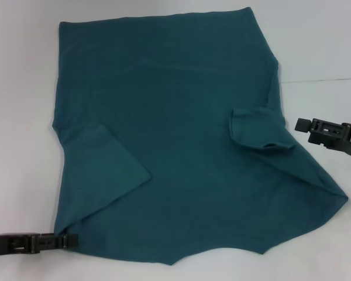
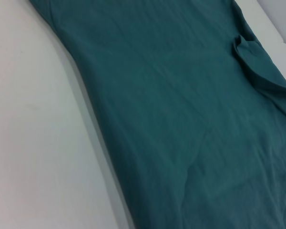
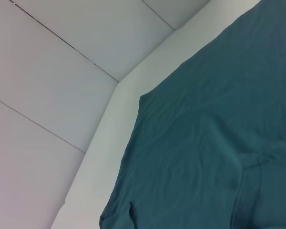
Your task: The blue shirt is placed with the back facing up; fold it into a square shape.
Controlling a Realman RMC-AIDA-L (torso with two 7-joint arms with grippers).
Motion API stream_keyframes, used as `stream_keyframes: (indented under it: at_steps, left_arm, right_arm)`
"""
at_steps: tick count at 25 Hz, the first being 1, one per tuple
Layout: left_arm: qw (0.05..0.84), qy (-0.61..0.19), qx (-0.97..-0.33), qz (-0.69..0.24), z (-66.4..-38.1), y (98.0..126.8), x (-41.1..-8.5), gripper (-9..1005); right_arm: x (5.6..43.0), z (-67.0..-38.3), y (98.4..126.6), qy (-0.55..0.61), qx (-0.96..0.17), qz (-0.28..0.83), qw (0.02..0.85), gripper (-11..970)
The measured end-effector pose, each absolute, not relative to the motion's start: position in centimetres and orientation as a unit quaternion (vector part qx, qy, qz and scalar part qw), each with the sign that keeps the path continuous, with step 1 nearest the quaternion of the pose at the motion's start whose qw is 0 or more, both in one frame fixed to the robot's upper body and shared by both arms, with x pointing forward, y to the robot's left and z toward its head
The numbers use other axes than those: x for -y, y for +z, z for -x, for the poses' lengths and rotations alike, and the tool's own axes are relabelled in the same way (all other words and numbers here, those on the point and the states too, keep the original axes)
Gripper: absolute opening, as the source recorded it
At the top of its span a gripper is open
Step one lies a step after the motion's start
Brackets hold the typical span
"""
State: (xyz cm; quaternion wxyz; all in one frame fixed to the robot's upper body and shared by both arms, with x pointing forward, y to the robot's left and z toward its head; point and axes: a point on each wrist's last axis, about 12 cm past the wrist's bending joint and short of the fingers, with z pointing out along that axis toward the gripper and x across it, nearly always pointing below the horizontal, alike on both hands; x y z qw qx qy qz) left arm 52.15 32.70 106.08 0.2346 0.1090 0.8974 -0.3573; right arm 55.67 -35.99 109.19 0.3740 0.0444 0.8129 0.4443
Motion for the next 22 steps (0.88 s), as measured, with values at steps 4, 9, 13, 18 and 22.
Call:
stream_keyframes:
  at_steps: [4, 9, 13, 18, 22]
  left_arm:
    - [0.234, -0.359, -0.897, -0.109, -52.1, 106.0, -32.6, 875]
    - [0.231, -0.365, -0.894, -0.116, -52.3, 106.1, -32.0, 875]
    - [0.230, -0.373, -0.890, -0.127, -52.6, 106.4, -31.4, 875]
    - [0.227, -0.386, -0.883, -0.140, -53.0, 106.7, -30.4, 875]
    - [0.217, -0.398, -0.879, -0.149, -53.1, 106.5, -29.4, 875]
  right_arm:
    - [36.0, -55.6, 109.1, 0.444, -0.813, -0.045, 0.374, 900]
    - [36.1, -55.6, 109.2, 0.444, -0.813, -0.045, 0.374, 900]
    - [36.1, -55.6, 109.2, 0.444, -0.813, -0.046, 0.374, 900]
    - [36.1, -55.6, 109.2, 0.444, -0.813, -0.046, 0.374, 900]
    - [36.1, -55.6, 109.1, 0.442, -0.813, -0.048, 0.375, 900]
